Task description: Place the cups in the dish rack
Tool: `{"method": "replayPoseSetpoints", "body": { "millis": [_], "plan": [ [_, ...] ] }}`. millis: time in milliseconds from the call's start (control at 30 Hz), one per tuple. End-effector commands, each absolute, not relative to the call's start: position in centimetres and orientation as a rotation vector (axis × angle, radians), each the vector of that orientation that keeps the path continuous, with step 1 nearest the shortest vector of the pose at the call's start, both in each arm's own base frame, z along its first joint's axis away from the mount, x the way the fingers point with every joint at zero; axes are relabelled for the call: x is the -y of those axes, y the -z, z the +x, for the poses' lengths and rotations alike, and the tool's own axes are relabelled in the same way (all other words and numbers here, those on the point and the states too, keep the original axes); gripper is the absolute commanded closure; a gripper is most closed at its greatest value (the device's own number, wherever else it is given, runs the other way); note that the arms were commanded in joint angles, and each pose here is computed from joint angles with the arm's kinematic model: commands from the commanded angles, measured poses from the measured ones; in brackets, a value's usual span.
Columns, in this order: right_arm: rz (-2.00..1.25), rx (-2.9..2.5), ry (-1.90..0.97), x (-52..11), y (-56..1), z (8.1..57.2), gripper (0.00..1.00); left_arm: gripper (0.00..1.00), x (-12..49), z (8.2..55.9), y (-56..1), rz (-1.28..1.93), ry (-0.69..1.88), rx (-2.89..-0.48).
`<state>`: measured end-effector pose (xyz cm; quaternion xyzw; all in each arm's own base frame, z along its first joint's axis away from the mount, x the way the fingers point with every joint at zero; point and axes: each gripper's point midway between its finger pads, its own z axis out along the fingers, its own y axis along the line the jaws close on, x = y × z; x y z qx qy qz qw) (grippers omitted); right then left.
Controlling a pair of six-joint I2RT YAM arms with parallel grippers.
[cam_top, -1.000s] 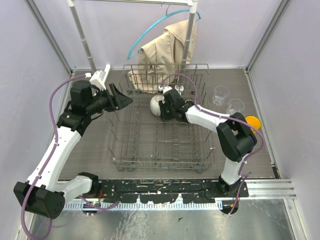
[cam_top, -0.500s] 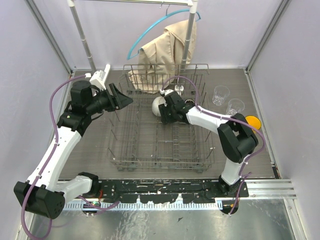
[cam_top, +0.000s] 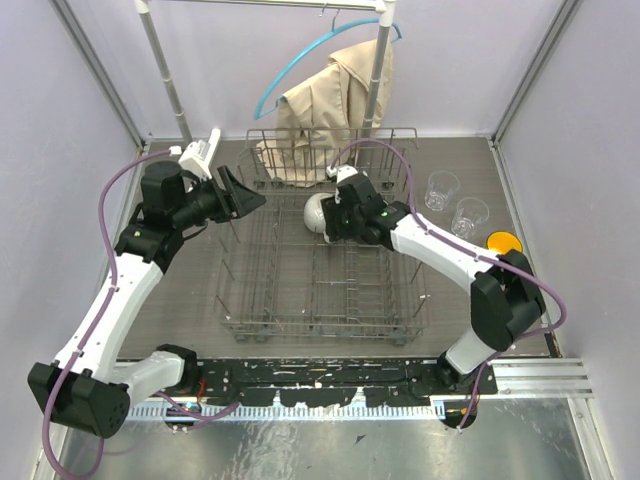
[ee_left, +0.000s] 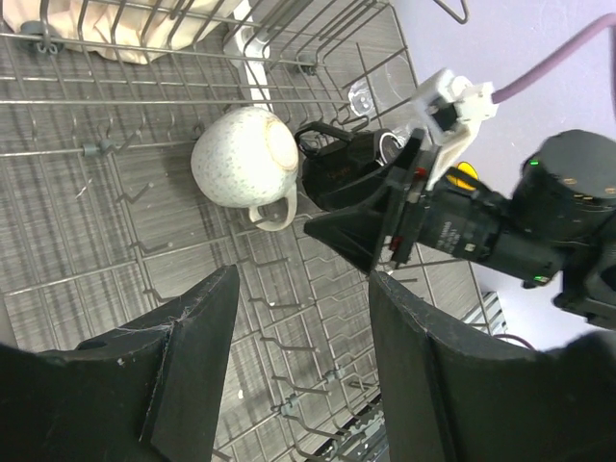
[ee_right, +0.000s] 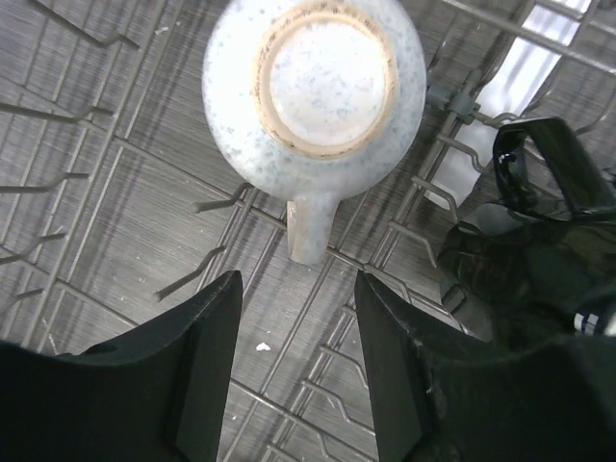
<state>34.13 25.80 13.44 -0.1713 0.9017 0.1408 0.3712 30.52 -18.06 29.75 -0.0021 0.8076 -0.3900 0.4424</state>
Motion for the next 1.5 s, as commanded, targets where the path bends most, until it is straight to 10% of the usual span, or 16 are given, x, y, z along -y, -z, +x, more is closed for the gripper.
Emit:
{"method": "replayPoseSetpoints", "body": {
  "millis": [0, 267, 333, 867, 1467],
  "plan": [
    [-0.354, -2.190, -0.394, -25.8, -20.5, 34.9, 0.44, 0.37, 17.6, 30.6, -28.3, -0.029, 0.936, -2.037],
    [-0.217, -2.156, -0.400, -23.5, -26.7, 35.2, 0.41, 0.27, 18.1, 30.1, -27.7, 0.013, 0.873, -2.053],
    [-0.154, -2.150, -0.408, -22.0, -27.9, 35.7, 0.41, 0.02, 18.2, 30.1, -27.6, 0.013, 0.862, -2.063],
    [0.419, -2.149, -0.203, -3.7, -28.8, 42.0, 0.55, 0.02, 23.2, 32.6, -26.2, 0.176, 0.915, -2.214],
    [0.543, -2.343, -0.076, 0.5, -20.0, 51.4, 0.62, 0.02, 20.5, 34.0, -29.4, 0.149, 0.911, -2.190]
  ]
}}
